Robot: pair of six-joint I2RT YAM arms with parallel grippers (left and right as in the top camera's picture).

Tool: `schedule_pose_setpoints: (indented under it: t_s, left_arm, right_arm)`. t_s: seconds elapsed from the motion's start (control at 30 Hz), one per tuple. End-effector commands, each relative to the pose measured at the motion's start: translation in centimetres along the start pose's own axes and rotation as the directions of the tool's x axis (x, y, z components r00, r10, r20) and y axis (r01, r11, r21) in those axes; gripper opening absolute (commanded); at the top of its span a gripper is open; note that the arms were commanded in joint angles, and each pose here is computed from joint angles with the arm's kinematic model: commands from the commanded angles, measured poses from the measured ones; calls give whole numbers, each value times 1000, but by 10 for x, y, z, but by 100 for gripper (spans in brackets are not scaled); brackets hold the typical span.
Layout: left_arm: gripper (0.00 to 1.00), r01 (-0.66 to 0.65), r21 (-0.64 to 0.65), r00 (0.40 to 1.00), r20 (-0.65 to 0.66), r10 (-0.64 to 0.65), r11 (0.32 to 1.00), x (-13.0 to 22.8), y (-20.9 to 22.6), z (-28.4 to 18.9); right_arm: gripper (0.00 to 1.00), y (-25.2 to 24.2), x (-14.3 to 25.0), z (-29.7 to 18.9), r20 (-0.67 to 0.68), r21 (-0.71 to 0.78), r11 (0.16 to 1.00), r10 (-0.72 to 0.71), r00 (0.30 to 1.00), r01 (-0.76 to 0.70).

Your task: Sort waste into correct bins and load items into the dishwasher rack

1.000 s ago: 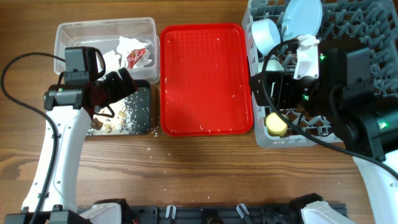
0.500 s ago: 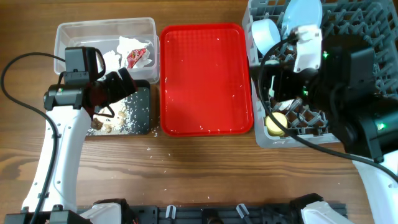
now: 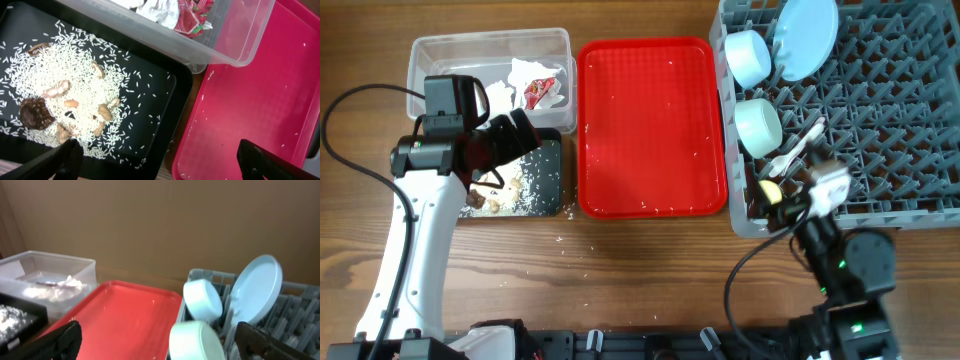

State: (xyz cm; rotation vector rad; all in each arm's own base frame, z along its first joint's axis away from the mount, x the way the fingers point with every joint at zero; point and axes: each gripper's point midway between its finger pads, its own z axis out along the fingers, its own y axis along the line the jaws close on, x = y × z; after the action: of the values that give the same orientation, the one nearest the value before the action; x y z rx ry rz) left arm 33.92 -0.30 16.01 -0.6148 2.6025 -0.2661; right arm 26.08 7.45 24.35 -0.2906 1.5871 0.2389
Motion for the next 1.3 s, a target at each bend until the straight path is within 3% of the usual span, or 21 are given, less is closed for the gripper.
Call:
schedule_pose_setpoints:
  t_s: [0.0,0.13,0.3,0.43,1.27]
  left_arm:
    - [100,-6,3,1000,18,6,1000,-6,-1,-4]
    - [100,-5,3,1000,18,5,1000,-6,-1,-4]
    - [100,-6,3,1000,18,6,1000,-6,-1,-4]
    - [100,-5,3,1000,18,5,1000,-6,-1,-4]
    - [100,-6,3,1000,18,6,1000,-6,-1,-4]
  right_arm:
    - [100,3,35,-9,40,-4,1000,-23,999,23]
    - [100,8,57,-14,75,-21,999,-29,997,31]
    - [100,10,73,-19,19,-25,999,-19,1000,20]
    - [100,11,65,-23,54,-35,998,54,997,-52]
    - [100,11,66,-23,52,-34,998,53,997,-51]
